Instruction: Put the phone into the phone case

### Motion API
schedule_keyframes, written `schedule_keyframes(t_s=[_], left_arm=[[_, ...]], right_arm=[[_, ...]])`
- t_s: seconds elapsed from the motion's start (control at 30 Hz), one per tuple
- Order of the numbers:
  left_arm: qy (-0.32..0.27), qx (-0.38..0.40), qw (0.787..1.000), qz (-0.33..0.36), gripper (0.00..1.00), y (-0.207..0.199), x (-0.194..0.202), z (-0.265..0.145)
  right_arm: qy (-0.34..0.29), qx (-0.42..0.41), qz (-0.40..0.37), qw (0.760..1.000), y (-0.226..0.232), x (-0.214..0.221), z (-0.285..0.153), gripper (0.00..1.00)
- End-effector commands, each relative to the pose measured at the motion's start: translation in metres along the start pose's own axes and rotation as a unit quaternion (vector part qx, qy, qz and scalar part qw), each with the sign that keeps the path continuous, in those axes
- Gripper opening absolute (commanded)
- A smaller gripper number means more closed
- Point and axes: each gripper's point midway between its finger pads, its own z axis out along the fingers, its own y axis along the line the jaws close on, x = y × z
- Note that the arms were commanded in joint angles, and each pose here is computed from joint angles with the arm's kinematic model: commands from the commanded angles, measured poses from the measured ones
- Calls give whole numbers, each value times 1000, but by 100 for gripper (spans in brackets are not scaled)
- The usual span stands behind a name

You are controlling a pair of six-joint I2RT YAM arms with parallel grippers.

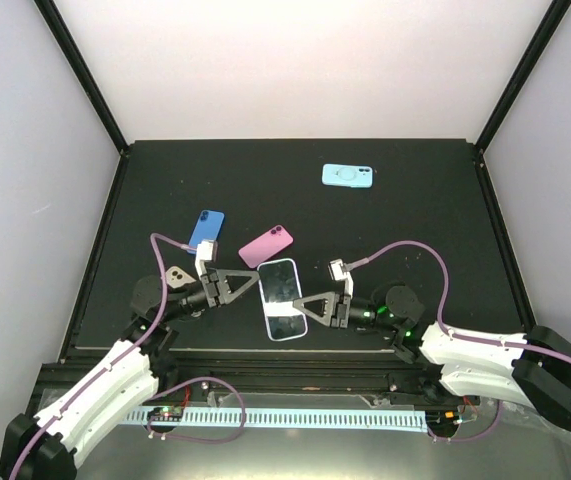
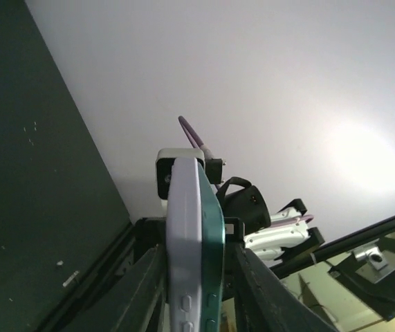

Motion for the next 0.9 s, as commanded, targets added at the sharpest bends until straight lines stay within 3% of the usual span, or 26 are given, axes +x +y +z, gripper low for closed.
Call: schedule_keyframes(t_s=[0.0, 0.13, 0.27, 0.4, 0.63, 0.77, 0.87], left_arm=[[-17, 22, 999, 24, 22, -16, -8, -1], [-10, 8, 1000, 24, 3, -13, -8, 2], [4, -24, 999, 25, 2, -5, -7, 4], [11, -26, 999, 31, 3, -7, -7, 4], [8, -28, 999, 29, 48, -5, -6, 3], [7, -21, 999, 35, 60, -8, -6, 2], [8, -14, 999, 41, 63, -11, -6, 3]], right_arm=[[-10, -68, -30, 997, 37, -7, -1, 12], [-9, -57, -30, 998, 33, -7, 0, 17], [-9, -49, -25, 998, 30, -8, 3, 19], [-9, -50, -25, 998, 32, -10, 5, 13], [-16, -61, -25, 998, 39, -14, 6, 10], [-15, -70, -25, 997, 43, -15, 5, 10], [-11, -76, -25, 997, 46, -14, 6, 10]])
